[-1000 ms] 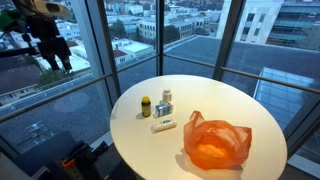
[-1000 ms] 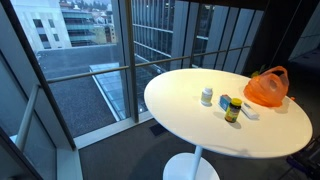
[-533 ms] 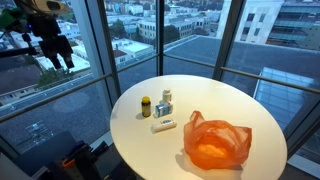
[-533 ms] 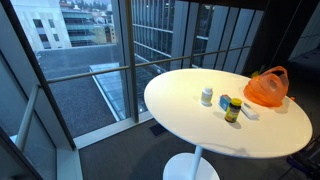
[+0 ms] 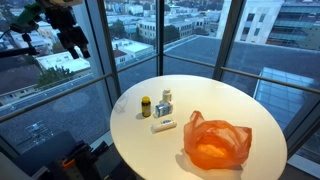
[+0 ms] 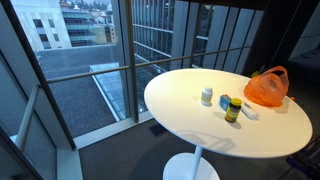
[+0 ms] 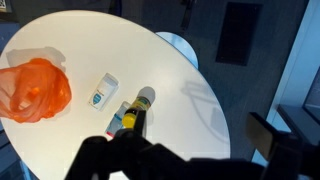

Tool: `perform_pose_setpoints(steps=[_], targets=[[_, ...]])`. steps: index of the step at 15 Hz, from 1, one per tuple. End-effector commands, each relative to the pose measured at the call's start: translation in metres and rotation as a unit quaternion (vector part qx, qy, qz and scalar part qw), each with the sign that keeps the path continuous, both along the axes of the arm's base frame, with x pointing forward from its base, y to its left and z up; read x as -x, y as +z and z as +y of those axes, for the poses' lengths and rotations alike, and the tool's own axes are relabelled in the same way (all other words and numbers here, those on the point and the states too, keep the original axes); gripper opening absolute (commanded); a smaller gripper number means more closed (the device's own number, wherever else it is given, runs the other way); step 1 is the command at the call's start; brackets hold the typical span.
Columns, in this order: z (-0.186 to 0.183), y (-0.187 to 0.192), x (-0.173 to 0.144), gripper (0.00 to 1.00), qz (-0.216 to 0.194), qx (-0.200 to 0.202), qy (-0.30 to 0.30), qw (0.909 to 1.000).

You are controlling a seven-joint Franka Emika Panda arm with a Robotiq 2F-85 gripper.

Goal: Pick up the yellow and brown bottle and put it in the plastic bag

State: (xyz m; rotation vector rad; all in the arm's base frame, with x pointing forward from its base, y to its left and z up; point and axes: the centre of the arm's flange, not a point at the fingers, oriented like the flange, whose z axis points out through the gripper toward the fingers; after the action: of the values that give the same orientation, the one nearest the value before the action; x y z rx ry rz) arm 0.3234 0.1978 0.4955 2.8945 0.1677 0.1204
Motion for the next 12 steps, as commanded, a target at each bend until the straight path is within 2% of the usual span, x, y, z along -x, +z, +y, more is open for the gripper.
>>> perform_pose_setpoints(steps=[1, 9, 12], targets=[[0.002, 0.001, -0.048, 1.00, -0.002, -0.012, -0.033, 0.9994], [-0.040, -0.025, -0.120, 1.00, -0.003, -0.060, -0.069, 0.9958], [-0.049, -0.028, -0.130, 1.00, -0.006, -0.065, -0.085, 0.9943]])
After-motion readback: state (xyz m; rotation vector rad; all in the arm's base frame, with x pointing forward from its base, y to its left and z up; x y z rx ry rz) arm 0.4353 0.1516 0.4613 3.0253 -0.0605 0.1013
